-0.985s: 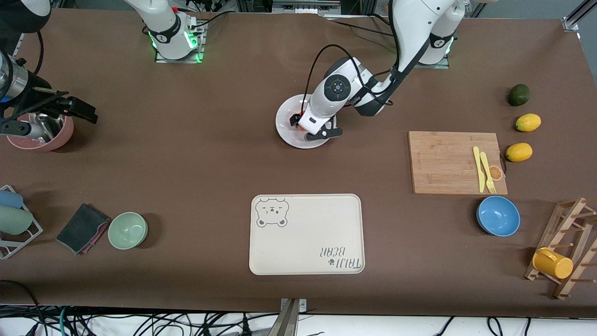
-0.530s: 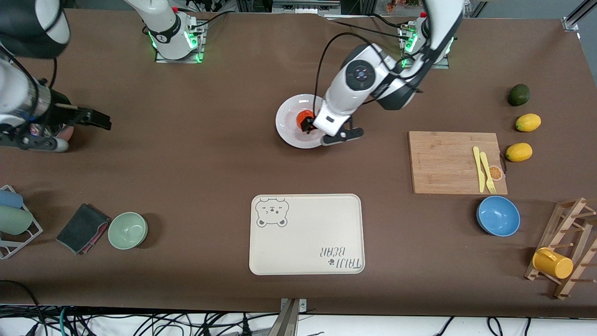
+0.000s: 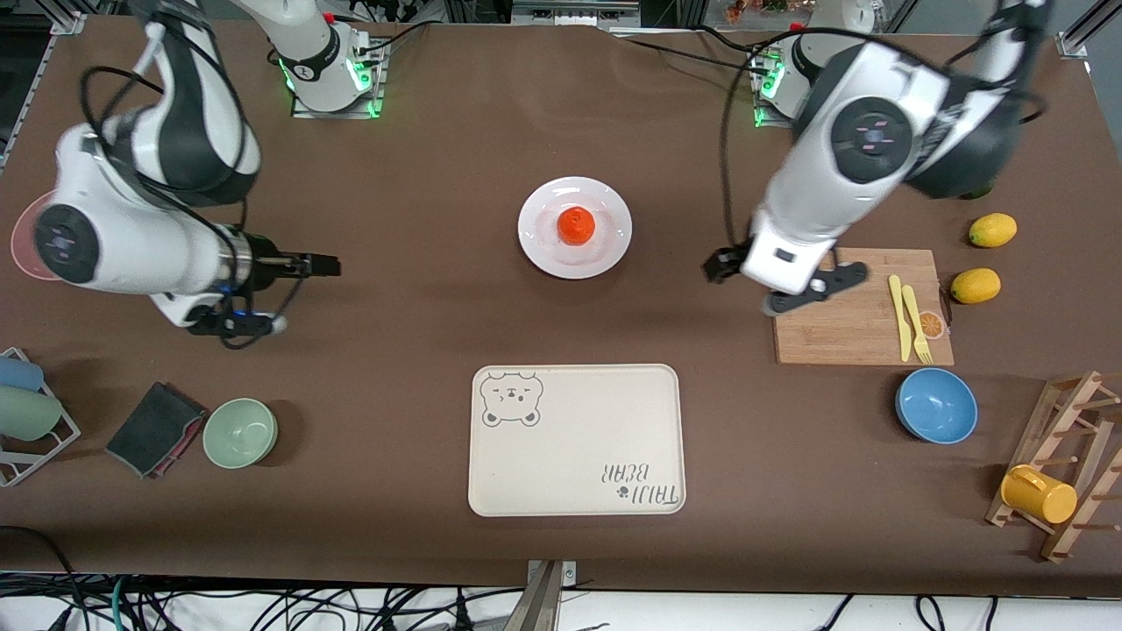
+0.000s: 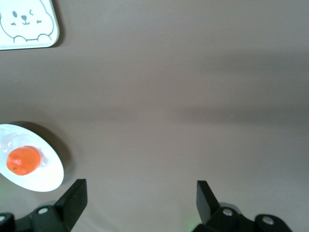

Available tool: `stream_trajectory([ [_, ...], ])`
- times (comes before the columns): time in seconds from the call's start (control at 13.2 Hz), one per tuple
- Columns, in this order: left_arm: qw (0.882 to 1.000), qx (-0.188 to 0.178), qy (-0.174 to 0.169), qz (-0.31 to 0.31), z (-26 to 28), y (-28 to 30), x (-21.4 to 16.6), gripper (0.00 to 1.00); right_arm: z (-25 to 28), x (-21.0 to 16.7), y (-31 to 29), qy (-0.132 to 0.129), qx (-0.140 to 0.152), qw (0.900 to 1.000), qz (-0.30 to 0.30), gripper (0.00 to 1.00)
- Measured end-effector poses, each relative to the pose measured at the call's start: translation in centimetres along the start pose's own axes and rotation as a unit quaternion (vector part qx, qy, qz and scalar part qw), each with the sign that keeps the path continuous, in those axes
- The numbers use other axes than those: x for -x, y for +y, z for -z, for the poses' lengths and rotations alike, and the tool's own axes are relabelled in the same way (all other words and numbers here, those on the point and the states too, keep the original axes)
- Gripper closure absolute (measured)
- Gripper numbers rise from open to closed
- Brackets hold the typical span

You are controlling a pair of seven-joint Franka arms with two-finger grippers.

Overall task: Place orange and plate with both arms
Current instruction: 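Raise the left gripper away while the right gripper reaches the plate rim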

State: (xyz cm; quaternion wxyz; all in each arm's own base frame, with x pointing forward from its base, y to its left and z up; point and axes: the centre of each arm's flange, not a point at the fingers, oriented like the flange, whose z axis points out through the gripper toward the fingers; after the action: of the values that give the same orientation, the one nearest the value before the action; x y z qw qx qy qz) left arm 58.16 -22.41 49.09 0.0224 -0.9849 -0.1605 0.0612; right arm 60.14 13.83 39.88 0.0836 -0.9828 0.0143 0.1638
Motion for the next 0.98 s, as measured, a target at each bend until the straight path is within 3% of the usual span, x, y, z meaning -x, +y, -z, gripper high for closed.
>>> stream_trajectory([
  [0.15, 1.000, -0.006, -0.004, -0.027, 2.5, -4.5, -2.3, 0.00, -1.9, -1.1, -0.4, -0.009, -0.021, 1.000, -0.009, 0.00],
  [0.38, 0.998, -0.004, -0.003, -0.056, 4.4, -10.6, -4.8, 0.00, -4.9, -2.5, -1.2, -0.032, -0.088, 0.995, -0.031, 0.00],
  [0.68, 0.998, -0.008, -0.009, -0.062, 5.0, -12.2, -4.8, 0.00, -9.2, -2.0, -3.2, -0.054, -0.145, 0.987, -0.048, 0.00],
  [0.83, 0.998, -0.013, -0.012, -0.064, 5.2, -12.0, -4.3, 0.00, -11.9, -0.5, -4.5, -0.042, -0.165, 0.984, -0.056, 0.00],
  [0.98, 0.998, -0.018, -0.011, -0.061, 5.7, -12.2, -4.0, 0.00, -15.0, 2.3, -6.0, -0.014, -0.202, 0.977, -0.060, 0.00],
])
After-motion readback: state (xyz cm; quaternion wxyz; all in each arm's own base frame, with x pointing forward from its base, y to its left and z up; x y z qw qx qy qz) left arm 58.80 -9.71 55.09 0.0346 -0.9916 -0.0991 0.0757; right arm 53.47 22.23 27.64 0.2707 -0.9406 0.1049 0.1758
